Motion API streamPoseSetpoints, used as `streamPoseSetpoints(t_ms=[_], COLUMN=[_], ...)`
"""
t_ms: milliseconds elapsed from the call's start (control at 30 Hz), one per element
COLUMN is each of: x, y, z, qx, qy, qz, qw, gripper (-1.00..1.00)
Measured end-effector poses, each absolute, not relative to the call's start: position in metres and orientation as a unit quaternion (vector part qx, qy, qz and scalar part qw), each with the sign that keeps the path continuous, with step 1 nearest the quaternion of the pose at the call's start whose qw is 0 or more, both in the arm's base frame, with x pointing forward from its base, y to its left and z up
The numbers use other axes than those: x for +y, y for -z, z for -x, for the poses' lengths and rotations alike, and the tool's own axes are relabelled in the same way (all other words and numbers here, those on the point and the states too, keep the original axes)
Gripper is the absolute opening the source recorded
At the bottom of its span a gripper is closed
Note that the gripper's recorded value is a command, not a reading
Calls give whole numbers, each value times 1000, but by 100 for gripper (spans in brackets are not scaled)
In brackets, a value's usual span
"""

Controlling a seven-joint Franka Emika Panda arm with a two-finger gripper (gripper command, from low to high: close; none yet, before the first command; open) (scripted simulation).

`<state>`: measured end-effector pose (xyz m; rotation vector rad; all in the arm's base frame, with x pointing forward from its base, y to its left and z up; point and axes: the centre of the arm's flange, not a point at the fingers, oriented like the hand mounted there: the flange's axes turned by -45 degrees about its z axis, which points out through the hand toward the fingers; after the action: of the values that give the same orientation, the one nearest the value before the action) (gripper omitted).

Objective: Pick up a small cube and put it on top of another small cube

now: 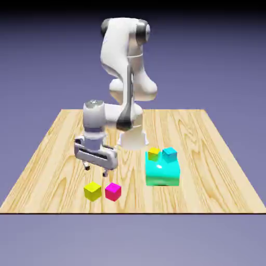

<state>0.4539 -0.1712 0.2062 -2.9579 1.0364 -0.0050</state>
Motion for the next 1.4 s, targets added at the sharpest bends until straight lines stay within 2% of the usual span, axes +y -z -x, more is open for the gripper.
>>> streamPoseSetpoints(t_ms=[67, 233, 267, 333, 500, 767, 1100, 1233, 1400], x=[-176, -175, -175, -175, -176, -5, 142, 172, 171], y=[-198, -132, -128, -128, -194, -269, -333, -345, -284], z=[-452, -452, -452, -452, -453, -444, -345, -306, -306], qx=[340, 340, 340, 340, 340, 69, -260, -354, -354], qy=[-9, -9, -9, -9, -9, -10, -10, -9, -9], qz=[940, 940, 940, 940, 940, 997, 965, 935, 935], qw=[3, 3, 3, 3, 3, 20, 8, -2, -3], gripper=[0, 0, -100, -100, -100, -100, -100, -100, -100])
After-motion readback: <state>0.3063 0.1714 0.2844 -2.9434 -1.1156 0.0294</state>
